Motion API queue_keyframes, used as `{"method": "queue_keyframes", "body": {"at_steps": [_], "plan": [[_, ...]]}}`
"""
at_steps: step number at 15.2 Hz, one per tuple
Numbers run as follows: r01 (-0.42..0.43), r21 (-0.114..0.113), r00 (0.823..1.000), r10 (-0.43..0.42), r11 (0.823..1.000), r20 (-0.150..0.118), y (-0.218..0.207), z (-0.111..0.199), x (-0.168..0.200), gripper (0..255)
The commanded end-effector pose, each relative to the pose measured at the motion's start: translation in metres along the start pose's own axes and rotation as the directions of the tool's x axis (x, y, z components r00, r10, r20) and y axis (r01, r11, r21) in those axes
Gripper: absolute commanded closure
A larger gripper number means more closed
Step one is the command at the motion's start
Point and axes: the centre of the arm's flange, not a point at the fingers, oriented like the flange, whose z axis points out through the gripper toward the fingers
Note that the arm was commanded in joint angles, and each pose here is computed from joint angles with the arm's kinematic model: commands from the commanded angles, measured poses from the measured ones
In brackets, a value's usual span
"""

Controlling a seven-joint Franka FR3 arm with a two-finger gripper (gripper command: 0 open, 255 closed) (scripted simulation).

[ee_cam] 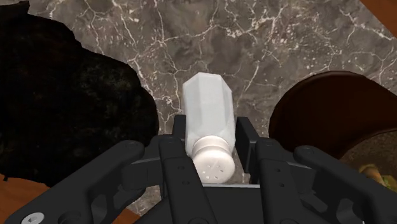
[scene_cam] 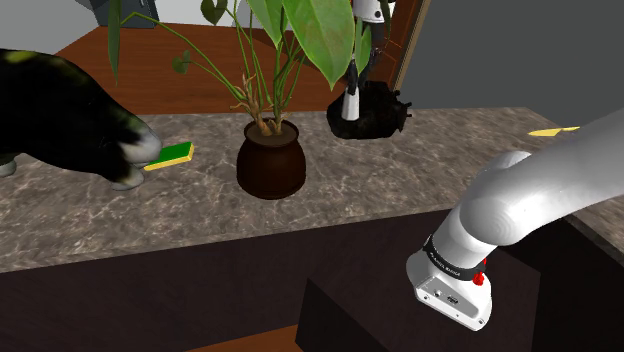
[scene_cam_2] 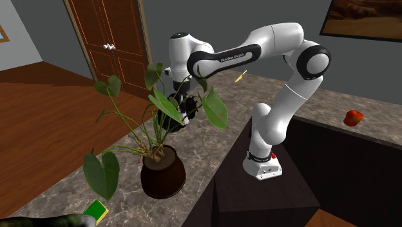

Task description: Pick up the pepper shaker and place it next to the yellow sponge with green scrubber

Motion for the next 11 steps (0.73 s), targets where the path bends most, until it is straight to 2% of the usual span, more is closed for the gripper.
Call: {"method": "queue_keyframes", "body": {"at_steps": [1, 11], "plan": [[0.0, 0.001, 1.0, 0.0, 1.0, 0.0, -0.023, -0.002, 0.021, 255], [0.0, 0.001, 1.0, 0.0, 1.0, 0.0, -0.12, -0.008, 0.11, 255]]}}
